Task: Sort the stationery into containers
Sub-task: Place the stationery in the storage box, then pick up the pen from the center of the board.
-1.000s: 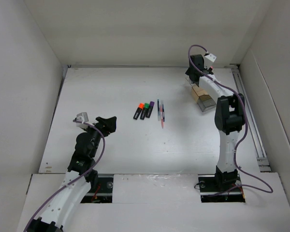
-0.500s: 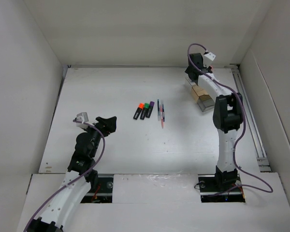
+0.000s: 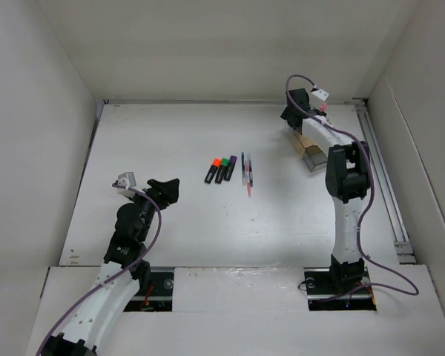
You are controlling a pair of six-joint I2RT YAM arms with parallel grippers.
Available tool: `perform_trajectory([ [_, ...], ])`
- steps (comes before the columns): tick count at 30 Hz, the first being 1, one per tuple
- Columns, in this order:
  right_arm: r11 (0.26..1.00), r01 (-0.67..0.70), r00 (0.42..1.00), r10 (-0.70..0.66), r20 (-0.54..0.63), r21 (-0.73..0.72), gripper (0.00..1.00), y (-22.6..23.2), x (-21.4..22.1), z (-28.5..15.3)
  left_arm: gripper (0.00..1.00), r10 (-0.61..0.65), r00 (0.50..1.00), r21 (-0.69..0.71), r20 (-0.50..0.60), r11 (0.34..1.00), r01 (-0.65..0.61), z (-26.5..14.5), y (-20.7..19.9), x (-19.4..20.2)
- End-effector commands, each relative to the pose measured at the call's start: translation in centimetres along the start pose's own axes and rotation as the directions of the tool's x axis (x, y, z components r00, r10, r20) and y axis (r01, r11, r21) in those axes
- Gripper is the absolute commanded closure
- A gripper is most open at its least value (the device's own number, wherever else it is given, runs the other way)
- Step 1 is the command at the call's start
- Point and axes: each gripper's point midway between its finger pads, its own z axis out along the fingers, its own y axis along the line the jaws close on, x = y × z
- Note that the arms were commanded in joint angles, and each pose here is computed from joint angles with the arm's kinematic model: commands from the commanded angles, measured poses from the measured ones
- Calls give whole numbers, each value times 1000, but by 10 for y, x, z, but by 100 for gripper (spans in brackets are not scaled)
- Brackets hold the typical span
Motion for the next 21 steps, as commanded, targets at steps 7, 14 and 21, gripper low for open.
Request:
perform_trajectory([
  [7, 980, -112, 990, 124, 67, -163, 33, 25, -56, -99, 18, -11, 999, 74, 30, 997, 9, 0, -17, -10],
  [14, 923, -38, 994, -5, -111, -382, 100, 50, 48, -181, 21, 2, 1000, 62, 3, 998, -2, 2, -14, -3],
  [21, 908, 164, 966, -228, -124, -387, 86, 40, 142, -230, 22, 28, 996, 66, -90, 998, -23, 11, -13, 16],
])
